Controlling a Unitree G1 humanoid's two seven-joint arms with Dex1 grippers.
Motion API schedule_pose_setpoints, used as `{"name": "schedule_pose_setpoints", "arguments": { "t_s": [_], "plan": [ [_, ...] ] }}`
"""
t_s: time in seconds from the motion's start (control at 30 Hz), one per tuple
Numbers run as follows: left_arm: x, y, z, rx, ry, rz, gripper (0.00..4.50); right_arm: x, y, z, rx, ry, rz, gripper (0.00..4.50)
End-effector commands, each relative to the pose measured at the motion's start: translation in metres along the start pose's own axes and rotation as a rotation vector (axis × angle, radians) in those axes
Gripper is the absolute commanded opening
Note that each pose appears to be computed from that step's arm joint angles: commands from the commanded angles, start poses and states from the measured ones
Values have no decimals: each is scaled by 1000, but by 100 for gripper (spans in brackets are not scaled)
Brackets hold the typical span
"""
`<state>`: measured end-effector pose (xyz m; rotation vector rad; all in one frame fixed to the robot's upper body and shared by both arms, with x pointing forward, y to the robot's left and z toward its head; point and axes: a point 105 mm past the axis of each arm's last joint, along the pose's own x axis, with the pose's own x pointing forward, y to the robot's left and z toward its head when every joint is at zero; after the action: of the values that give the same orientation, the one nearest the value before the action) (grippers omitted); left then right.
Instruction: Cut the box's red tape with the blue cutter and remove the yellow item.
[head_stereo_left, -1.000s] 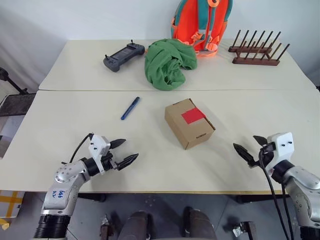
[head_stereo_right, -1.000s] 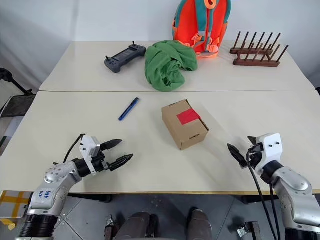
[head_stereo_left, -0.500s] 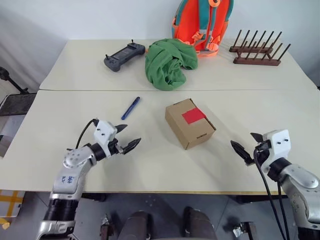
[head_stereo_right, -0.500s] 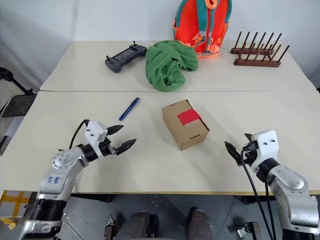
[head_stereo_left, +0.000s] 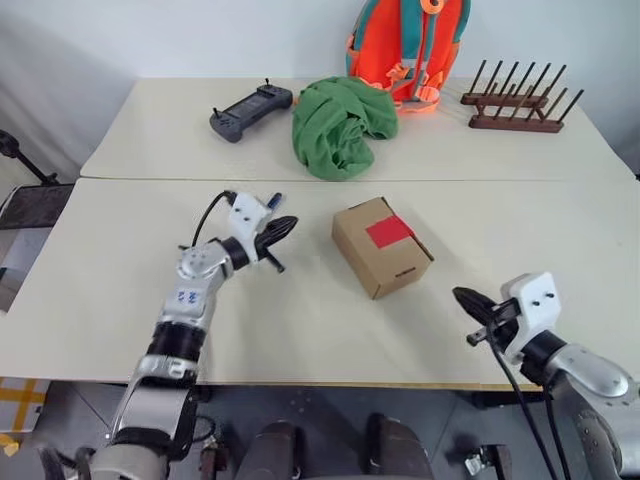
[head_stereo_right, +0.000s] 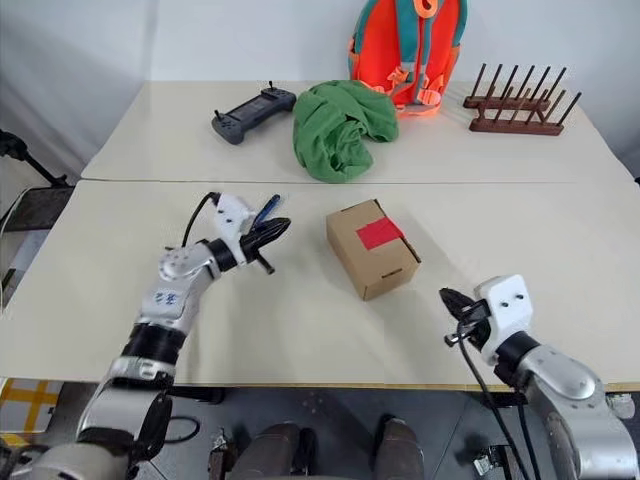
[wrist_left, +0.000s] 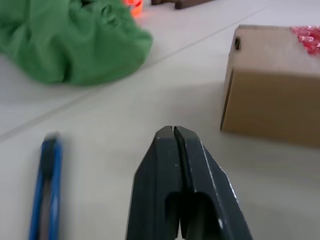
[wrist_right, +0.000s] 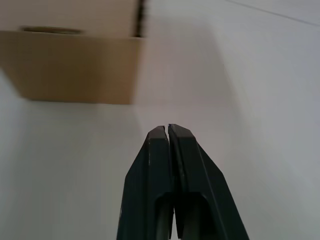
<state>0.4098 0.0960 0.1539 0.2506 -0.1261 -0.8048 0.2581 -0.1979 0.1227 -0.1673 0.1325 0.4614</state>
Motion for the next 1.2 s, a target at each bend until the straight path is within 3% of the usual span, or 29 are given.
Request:
{"name": "schedule_pose_setpoints", "arguments": {
  "t_s": [0.03, 0.27, 0.53, 0.9, 1.2],
  "plan": [
    [19, 2, 7, 67, -6, 4, 2, 3, 13, 10, -24, -36, 5, 0],
    [52, -9, 15, 80, 0, -58, 2, 23, 28, 9, -15, -28, 13, 0],
    [61, -27, 20, 61, 0, -199, 2, 48, 19, 18, -57, -71, -68, 0],
    [39, -48, 9, 10, -22, -391, 2, 53, 15, 22, -67, -57, -40, 0],
    [3, -71, 7, -20, -16, -472, 2, 36, 32, 24, -93, 8, 146, 0]
  ]
}}
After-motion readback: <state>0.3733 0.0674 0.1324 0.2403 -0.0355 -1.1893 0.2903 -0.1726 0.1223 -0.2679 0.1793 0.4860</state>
